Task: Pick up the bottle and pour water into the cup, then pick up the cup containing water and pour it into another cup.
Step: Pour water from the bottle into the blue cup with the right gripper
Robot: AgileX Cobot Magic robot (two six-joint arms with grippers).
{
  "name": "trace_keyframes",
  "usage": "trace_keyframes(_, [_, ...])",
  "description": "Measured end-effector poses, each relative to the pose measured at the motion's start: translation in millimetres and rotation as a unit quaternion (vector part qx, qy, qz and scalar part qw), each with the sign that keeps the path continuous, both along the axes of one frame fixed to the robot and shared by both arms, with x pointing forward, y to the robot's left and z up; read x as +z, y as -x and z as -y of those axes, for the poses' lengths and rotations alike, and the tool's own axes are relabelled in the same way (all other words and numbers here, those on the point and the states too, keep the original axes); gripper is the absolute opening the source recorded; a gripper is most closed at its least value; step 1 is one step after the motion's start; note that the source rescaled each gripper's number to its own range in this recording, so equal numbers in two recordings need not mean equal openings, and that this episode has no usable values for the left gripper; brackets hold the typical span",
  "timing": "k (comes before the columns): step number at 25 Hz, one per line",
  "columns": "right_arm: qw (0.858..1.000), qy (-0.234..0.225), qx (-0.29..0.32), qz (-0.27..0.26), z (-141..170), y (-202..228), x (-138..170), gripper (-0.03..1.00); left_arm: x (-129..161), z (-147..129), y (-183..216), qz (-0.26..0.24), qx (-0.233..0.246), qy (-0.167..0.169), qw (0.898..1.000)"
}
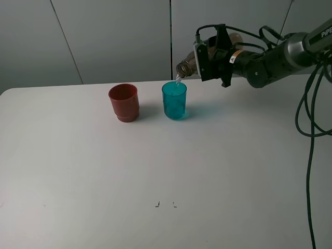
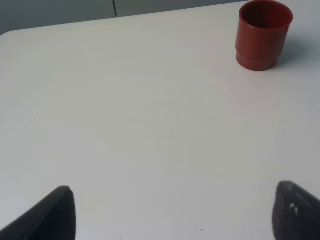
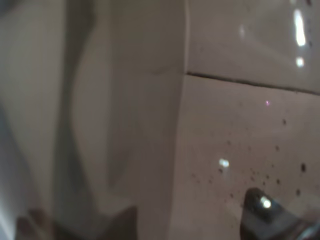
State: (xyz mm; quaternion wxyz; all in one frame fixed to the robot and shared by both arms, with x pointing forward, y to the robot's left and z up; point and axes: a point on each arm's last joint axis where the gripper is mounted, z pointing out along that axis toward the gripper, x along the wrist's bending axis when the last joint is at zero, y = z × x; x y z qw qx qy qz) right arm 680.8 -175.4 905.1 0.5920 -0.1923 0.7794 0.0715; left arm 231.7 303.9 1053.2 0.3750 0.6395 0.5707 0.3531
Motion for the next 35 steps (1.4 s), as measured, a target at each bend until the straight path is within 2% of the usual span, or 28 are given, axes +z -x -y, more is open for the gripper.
trace_keyframes(35, [0.999, 0.031, 0.018, 0.019, -1.3, 0.2, 1.0, 0.01, 0.0, 0.0, 0.0, 0.0, 0.0, 0.0, 1.0])
